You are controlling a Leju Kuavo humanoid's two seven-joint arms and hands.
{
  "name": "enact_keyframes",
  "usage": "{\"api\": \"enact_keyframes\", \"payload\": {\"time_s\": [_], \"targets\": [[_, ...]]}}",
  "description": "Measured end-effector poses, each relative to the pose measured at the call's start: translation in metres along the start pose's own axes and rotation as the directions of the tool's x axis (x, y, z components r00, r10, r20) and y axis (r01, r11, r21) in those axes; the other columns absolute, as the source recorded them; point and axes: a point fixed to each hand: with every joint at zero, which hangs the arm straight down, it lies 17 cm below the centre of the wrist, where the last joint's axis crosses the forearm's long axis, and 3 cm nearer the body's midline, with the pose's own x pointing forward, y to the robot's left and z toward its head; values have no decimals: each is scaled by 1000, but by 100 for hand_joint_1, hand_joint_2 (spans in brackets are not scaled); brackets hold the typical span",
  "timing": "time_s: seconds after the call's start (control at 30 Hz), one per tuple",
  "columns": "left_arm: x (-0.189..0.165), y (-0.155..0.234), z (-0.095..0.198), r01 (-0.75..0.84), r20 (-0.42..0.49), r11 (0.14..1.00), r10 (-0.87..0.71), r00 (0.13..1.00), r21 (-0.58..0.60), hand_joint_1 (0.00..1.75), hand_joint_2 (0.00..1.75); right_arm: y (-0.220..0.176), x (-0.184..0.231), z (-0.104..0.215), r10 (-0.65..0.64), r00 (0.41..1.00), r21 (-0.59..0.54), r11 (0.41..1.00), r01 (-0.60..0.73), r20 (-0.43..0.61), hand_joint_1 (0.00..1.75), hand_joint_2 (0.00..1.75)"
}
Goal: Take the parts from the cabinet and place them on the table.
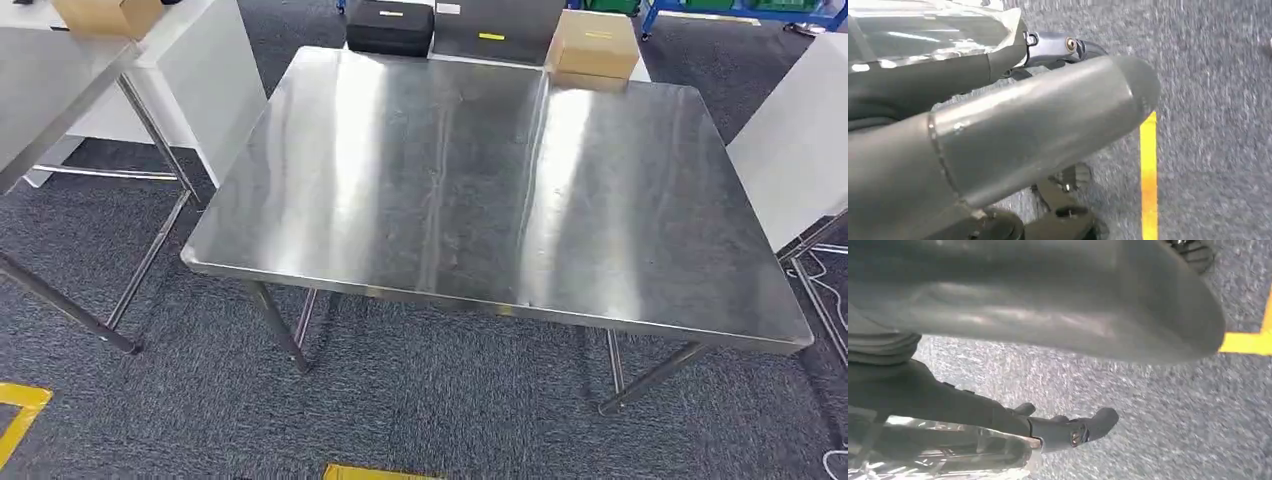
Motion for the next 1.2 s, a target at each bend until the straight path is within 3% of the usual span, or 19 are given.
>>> {"api": "enact_keyframes", "payload": {"time_s": [1.2], "targets": [[1,-3,0,11,7,1000,-11,1000,-21,0,0,-3,-3,-1,22,1000,-2,1000,-22,-5,0,0]]}}
